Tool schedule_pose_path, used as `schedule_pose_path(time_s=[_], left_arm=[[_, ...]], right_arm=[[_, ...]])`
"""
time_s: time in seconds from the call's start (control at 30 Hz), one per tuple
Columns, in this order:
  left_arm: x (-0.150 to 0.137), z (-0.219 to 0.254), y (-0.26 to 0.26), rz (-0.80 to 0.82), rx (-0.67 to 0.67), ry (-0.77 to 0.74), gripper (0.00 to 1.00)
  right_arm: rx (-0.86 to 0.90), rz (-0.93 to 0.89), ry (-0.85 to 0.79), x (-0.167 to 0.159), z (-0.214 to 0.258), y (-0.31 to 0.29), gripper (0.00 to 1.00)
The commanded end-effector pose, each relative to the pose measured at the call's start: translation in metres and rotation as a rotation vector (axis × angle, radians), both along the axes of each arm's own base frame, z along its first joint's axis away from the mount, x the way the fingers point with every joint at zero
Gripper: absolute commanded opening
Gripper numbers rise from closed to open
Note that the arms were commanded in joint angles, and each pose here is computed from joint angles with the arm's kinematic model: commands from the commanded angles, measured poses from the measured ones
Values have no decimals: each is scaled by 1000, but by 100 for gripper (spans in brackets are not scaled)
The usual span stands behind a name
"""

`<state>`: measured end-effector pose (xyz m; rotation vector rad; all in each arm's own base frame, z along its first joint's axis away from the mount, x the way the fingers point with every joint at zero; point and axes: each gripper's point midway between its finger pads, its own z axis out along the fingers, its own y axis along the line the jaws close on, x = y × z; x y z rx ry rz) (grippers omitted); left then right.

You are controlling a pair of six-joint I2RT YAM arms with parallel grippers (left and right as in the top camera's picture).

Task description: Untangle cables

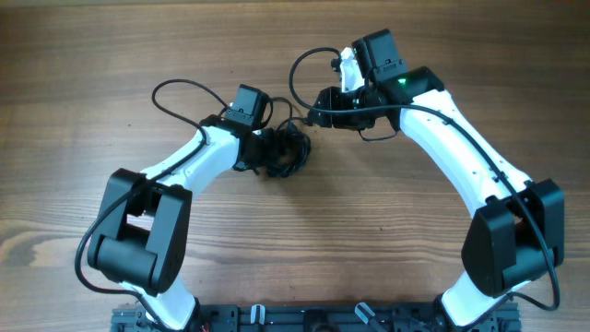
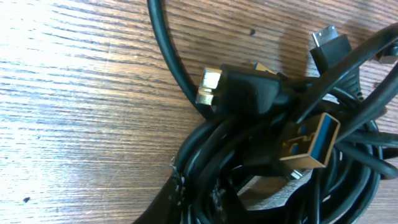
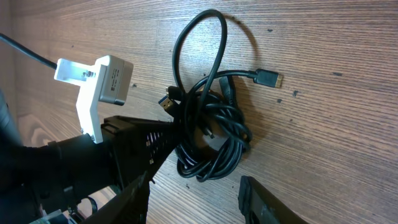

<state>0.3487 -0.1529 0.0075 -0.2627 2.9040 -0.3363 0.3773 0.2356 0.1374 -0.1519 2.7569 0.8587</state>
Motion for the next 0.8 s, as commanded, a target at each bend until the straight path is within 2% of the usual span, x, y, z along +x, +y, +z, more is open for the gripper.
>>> schedule_pose_path(time_s=[0.0,0.03,0.2,0.27,0.3,0.33,0.4,0.53,0.67,0.77], left_arm=[[-16,-26,21,4,128,62,7],[-16,-26,19,-2,128,61,4],[-33,-29,9,-37,143,100,4],[-42,-28,3,-22,98,148,4],[-41,-12,-10,-17,-33,185,4],[-38,-3,-15,-13,-90,191,4],[-23,40,-29,2,-327,192,4],[-4,116,-29,102,-756,241,4],[-11,154,-21,132,-1019,349,4],[-17,170,-25,121,-1116,398,4]], right_arm=[[-12,13,-16,0,0,-1,49],[-13,14,-15,0,0,-1,49],[-13,13,-14,0,0,-1,50],[-13,13,-12,-1,0,-1,50],[-13,13,-12,-1,0,-1,49],[-13,13,-12,-1,0,-1,49],[-3,18,-8,-2,0,0,49],[42,43,8,-6,4,7,49],[71,57,11,-8,8,12,48],[184,127,3,-13,23,28,48]])
